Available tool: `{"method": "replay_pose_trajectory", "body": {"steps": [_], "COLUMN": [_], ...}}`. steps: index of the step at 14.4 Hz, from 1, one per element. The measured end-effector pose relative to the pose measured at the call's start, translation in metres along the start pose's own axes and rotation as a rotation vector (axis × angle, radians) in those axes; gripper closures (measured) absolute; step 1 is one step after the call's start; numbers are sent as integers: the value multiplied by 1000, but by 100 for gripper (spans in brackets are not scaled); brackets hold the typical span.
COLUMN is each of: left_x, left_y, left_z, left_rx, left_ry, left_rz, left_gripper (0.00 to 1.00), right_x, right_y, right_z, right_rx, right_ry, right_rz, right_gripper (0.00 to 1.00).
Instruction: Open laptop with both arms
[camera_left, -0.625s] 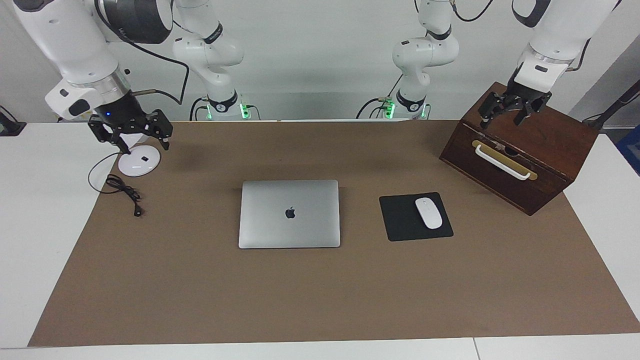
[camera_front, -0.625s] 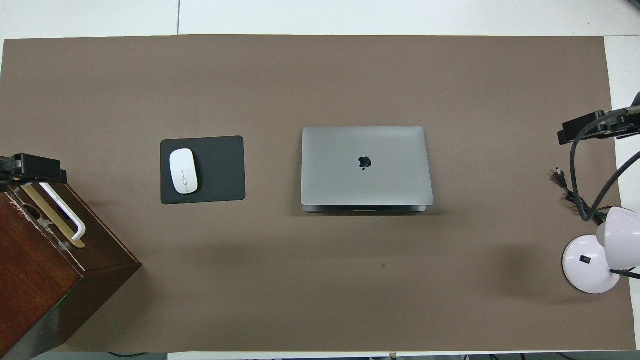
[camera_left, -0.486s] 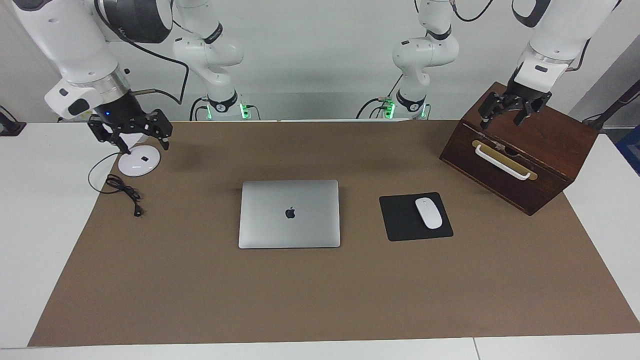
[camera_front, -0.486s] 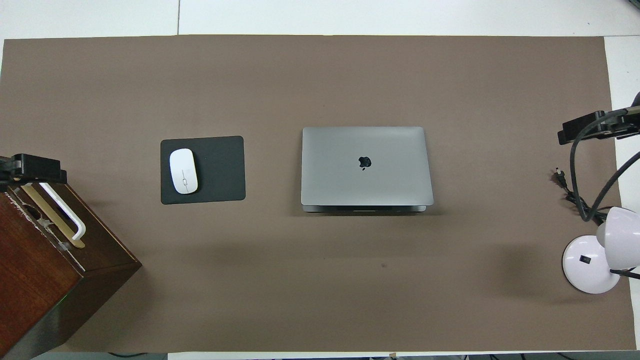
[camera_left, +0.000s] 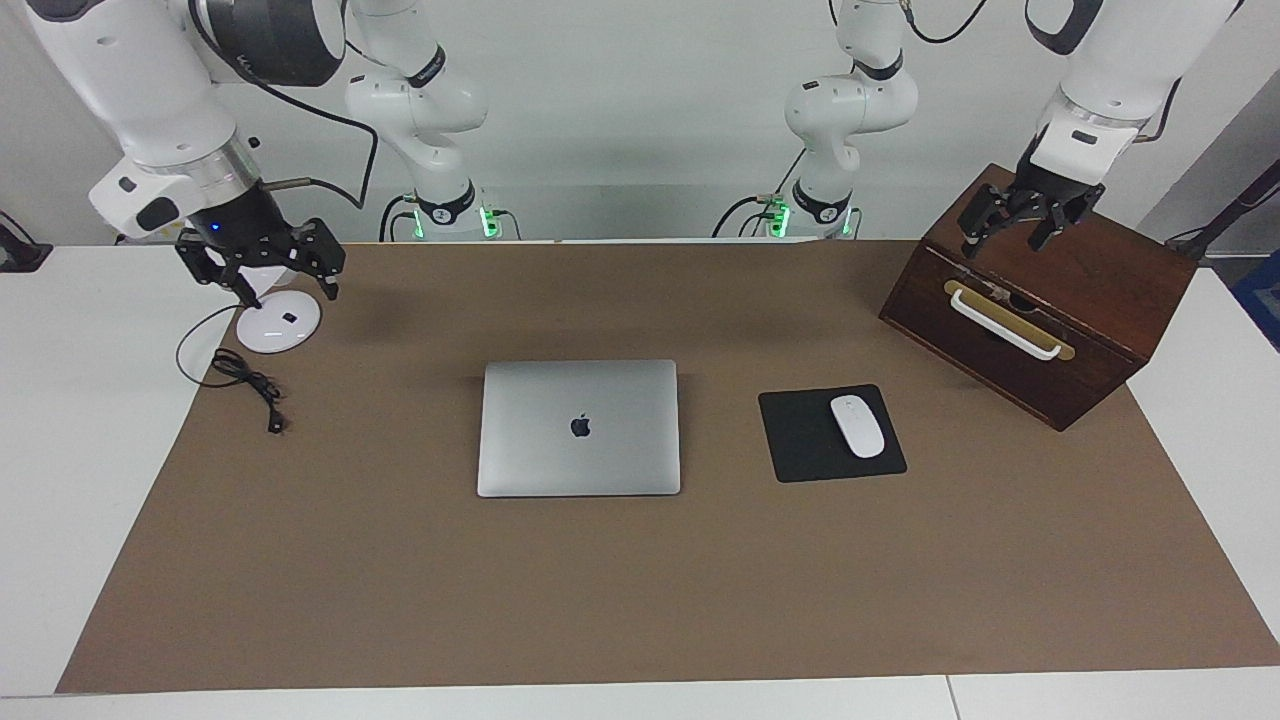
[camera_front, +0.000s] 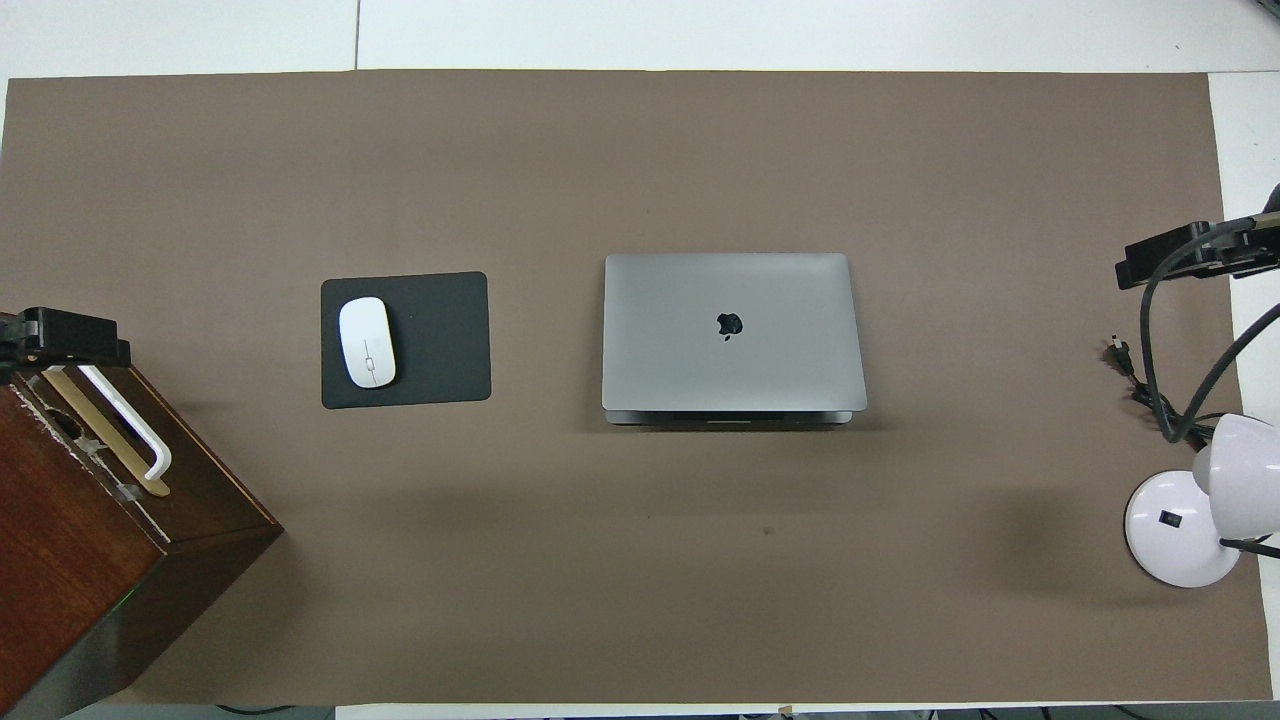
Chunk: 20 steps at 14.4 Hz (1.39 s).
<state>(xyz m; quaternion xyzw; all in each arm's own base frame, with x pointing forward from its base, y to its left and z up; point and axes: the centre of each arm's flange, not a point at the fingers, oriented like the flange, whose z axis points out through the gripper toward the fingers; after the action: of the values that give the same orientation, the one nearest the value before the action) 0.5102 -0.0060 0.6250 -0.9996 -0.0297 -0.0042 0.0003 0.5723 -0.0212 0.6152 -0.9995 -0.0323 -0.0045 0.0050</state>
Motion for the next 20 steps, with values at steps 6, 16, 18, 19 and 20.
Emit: {"method": "replay_pose_trajectory", "body": {"steps": [6,16,18,19,20], "left_x": [0,2,2,3,3], "left_y": [-1,-8,-14,-15,-16], "left_z": [0,-2,-2,-2,-3], "left_rx": [0,-2,-3,-4,-4], "left_ry": [-1,15,17,18,24], "left_rz": [-2,-18,-29,-31,-32], "left_gripper": [0,38,62,76,87], "right_x": [0,0,0,0,-1], "right_y": [1,-7,-12,-16,-19], "right_z": [2,6,8,8,9], "right_rx": [0,2,3,3,4], "right_ry": [-4,-13,-17,-18,-19], "right_rz": [1,-12,-22,-35,-57], "right_gripper": [0,0,0,0,0]}}
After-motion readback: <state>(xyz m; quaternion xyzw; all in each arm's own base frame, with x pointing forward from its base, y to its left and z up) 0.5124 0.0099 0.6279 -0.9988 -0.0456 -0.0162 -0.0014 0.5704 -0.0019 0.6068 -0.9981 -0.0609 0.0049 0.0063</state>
